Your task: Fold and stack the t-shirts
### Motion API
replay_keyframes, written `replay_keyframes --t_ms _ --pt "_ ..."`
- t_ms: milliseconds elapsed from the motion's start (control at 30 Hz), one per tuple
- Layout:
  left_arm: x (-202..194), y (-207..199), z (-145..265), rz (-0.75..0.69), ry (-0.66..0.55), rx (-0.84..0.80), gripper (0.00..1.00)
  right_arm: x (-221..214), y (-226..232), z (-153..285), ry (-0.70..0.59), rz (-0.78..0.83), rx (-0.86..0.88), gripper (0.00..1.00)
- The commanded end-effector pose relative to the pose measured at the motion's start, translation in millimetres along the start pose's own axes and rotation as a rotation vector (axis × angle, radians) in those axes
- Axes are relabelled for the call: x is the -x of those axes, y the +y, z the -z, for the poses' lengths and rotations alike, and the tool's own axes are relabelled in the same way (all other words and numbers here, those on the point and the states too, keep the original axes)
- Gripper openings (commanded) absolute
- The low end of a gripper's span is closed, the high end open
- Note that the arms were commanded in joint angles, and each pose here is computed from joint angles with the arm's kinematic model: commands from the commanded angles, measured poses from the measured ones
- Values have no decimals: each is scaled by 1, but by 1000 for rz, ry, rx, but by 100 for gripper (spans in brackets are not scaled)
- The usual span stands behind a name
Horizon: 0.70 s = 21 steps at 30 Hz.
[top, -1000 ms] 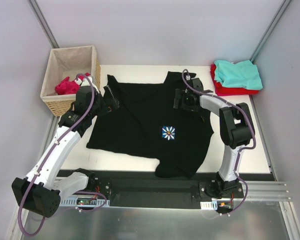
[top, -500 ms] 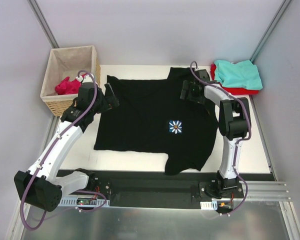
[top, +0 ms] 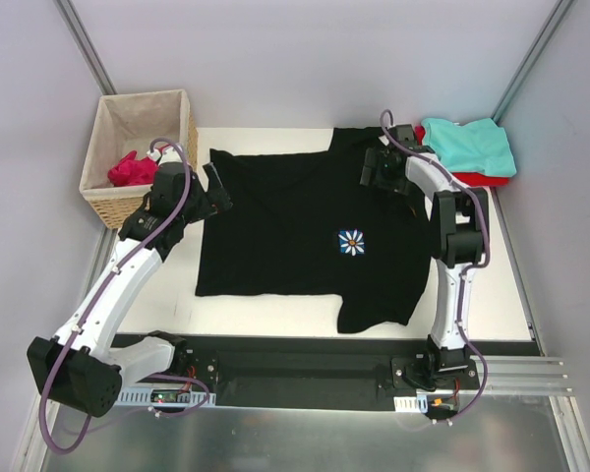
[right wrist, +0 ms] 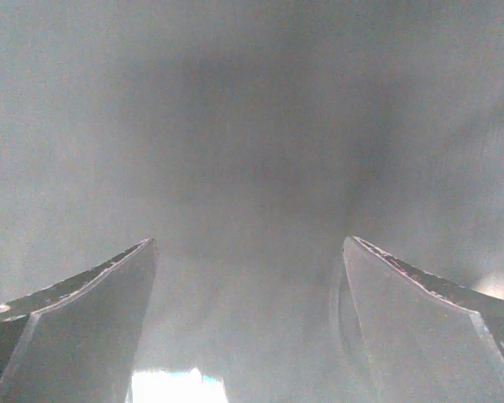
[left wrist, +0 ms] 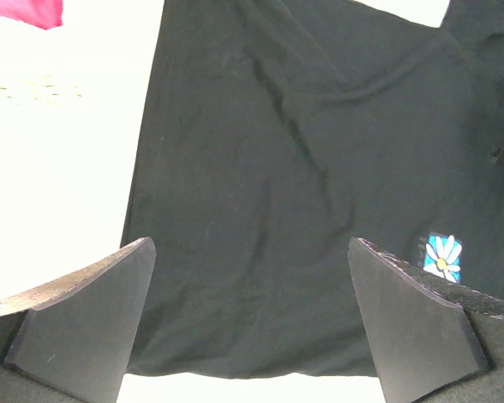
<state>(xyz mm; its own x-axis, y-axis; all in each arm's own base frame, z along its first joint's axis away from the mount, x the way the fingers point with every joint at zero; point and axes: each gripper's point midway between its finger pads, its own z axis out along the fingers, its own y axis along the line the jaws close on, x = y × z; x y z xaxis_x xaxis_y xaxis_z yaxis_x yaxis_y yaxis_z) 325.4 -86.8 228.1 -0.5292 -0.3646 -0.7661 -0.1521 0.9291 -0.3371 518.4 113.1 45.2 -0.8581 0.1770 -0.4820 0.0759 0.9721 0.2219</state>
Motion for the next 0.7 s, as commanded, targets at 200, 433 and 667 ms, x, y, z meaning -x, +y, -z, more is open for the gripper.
replay_keyframes --t_ms 200,433,667 --pt "-35 -5 12 26 111 -88 99 -30 68 167 -219 233 59 96" --pt "-37 15 -2 2 105 16 99 -69 80 199 -244 296 89 96" --pt "14 -61 -63 -22 134 -193 99 -81 97 219 -284 325 130 96"
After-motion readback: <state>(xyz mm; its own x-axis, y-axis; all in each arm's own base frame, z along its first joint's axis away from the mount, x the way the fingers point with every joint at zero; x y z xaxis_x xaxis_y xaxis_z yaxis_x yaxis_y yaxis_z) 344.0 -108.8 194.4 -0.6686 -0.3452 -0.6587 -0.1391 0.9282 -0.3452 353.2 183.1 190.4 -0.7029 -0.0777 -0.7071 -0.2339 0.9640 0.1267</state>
